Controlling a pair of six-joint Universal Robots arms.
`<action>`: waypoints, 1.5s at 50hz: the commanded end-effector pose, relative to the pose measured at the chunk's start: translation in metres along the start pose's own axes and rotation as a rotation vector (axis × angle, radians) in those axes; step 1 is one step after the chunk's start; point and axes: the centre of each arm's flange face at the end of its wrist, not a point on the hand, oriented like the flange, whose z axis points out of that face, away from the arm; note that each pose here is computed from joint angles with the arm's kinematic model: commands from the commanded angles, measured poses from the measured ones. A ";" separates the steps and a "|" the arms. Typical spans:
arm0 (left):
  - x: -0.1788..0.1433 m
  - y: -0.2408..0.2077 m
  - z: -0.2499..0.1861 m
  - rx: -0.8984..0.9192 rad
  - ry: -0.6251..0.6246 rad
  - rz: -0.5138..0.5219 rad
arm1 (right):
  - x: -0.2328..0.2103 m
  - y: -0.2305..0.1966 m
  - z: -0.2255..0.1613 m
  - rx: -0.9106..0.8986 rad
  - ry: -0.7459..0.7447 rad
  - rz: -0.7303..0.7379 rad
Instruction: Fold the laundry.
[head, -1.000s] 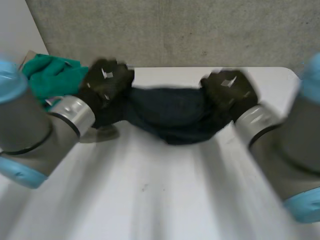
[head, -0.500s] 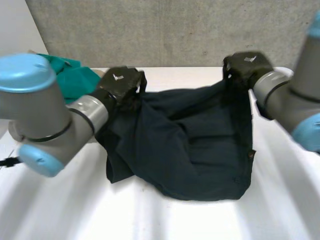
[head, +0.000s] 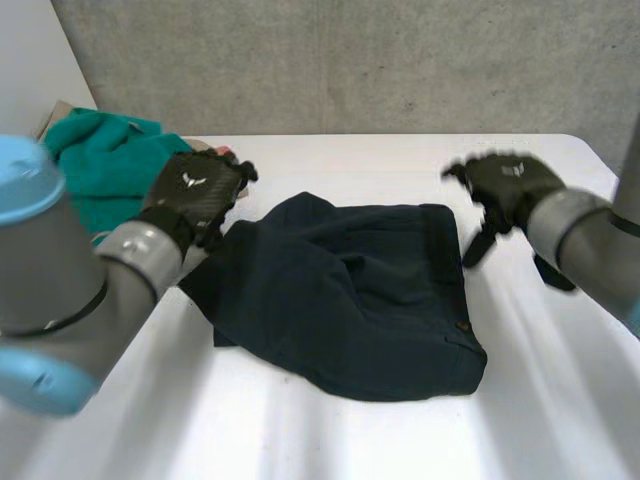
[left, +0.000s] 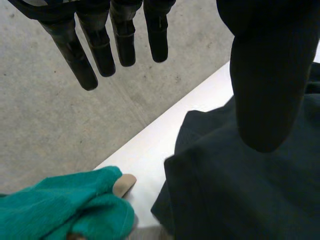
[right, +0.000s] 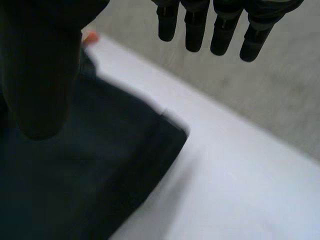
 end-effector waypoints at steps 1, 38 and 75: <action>0.019 0.024 -0.034 -0.001 0.103 0.103 | -0.021 0.041 -0.044 -0.168 -0.117 -0.016; 0.003 0.104 0.033 -0.131 0.159 0.300 | -0.076 0.132 -0.024 -0.064 -0.187 -0.097; -0.047 -0.104 -0.050 0.135 0.009 -0.055 | 0.004 -0.065 -0.076 0.137 0.021 -0.288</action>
